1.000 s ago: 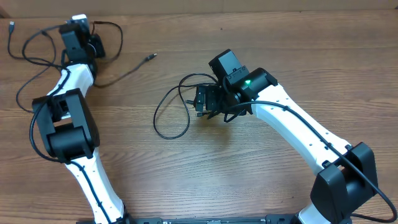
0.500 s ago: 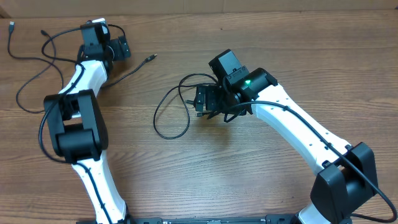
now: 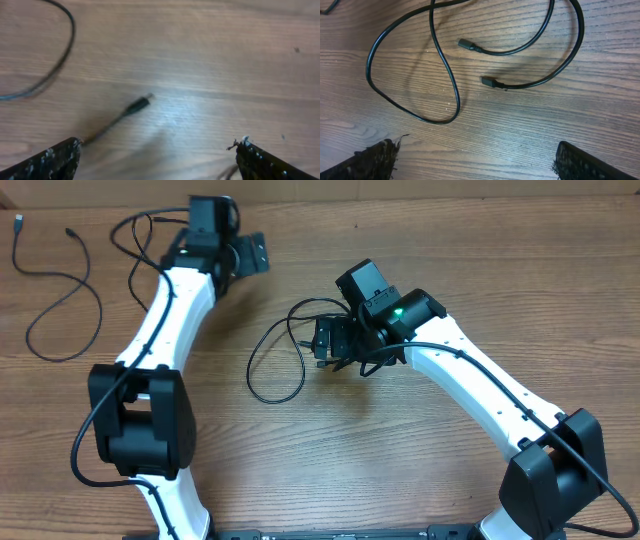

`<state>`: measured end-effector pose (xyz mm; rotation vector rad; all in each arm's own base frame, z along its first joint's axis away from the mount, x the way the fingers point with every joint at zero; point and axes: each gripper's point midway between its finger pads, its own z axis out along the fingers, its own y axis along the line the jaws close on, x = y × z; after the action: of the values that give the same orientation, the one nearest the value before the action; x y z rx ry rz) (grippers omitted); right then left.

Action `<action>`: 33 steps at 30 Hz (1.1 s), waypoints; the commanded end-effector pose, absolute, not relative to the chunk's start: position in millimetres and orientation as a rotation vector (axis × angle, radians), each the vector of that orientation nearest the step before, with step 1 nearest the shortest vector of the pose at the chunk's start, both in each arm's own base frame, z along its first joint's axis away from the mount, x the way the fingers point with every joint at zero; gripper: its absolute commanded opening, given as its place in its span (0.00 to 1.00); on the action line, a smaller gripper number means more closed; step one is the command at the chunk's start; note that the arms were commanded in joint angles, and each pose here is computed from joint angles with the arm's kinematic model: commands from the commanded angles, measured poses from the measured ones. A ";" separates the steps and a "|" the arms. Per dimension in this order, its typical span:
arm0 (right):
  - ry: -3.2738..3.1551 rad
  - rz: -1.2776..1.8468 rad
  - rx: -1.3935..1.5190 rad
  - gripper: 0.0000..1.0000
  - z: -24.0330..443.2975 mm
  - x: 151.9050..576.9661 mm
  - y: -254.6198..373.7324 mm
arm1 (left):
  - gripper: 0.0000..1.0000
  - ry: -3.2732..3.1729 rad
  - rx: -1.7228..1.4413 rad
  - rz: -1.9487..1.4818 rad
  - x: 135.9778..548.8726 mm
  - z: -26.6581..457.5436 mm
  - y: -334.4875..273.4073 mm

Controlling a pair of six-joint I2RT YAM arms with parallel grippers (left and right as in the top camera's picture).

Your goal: Untangle cables

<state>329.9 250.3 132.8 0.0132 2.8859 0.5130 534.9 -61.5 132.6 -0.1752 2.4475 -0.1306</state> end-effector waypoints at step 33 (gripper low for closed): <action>3.079 0.689 0.179 1.00 133.6 304.2 224.2 | 1.00 2.827 0.065 -0.282 438.7 91.0 -154.5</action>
<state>295.6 249.6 132.2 0.0500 3.0606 0.6860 440.1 -149.9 93.3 0.0452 2.8311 -0.3831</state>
